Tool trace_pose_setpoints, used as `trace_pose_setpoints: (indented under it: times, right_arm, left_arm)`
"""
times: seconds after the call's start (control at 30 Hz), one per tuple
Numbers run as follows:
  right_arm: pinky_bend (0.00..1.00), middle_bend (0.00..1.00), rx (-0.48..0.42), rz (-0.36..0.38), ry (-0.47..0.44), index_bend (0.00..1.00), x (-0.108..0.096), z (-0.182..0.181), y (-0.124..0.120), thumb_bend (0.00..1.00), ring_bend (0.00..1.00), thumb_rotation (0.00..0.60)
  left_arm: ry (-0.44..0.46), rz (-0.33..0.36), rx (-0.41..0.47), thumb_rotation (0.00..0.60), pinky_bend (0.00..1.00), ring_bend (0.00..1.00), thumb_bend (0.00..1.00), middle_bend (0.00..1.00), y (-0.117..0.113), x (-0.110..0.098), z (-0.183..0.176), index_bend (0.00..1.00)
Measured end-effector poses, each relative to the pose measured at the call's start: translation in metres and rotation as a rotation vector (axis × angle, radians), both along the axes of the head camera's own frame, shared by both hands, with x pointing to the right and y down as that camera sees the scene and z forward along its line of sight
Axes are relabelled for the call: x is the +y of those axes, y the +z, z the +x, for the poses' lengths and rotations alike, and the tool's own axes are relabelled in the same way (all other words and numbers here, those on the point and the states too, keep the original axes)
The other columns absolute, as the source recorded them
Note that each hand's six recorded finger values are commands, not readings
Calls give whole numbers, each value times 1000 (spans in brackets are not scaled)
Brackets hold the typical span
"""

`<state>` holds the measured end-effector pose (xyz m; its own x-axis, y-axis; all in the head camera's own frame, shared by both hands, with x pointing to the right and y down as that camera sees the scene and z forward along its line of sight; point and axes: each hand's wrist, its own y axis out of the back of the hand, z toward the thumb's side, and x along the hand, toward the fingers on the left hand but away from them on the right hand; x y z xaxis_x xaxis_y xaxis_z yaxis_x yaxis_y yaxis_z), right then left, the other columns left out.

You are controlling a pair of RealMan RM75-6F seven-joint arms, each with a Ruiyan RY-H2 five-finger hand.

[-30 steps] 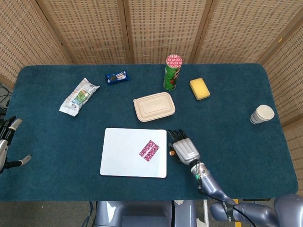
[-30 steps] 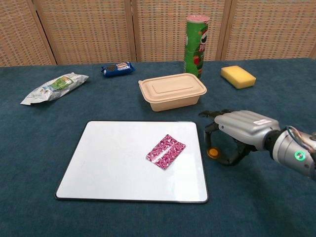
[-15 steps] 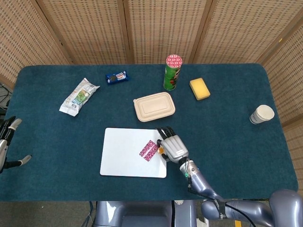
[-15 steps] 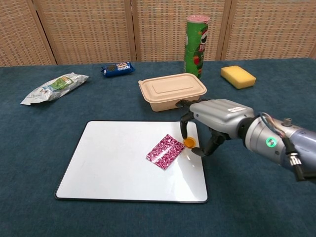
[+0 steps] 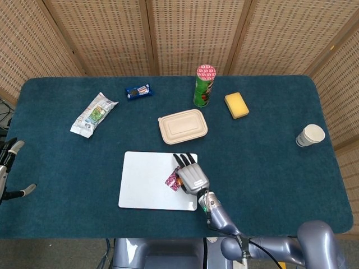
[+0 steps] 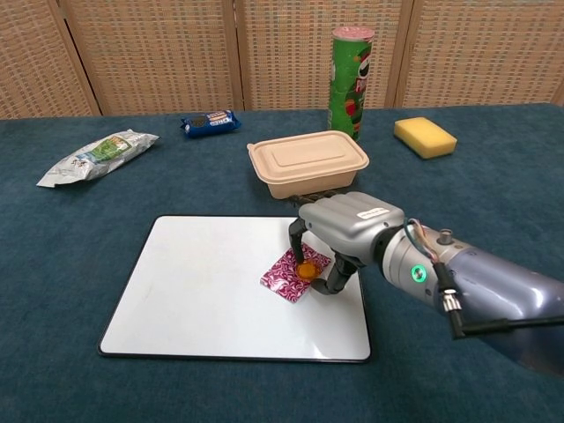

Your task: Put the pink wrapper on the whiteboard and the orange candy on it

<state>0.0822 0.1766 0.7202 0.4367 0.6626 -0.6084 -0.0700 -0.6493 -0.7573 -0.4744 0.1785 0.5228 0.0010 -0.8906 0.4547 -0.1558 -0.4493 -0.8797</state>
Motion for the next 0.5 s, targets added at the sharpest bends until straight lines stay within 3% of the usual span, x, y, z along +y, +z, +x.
trace_pose_setpoints:
  times: [0.5]
  right_arm:
    - [24, 0, 8, -6, 49, 569, -7, -8, 2, 383, 0, 600]
  left_arm:
    - [3, -3, -7, 600, 0, 0, 0, 0, 1, 0, 2, 0]
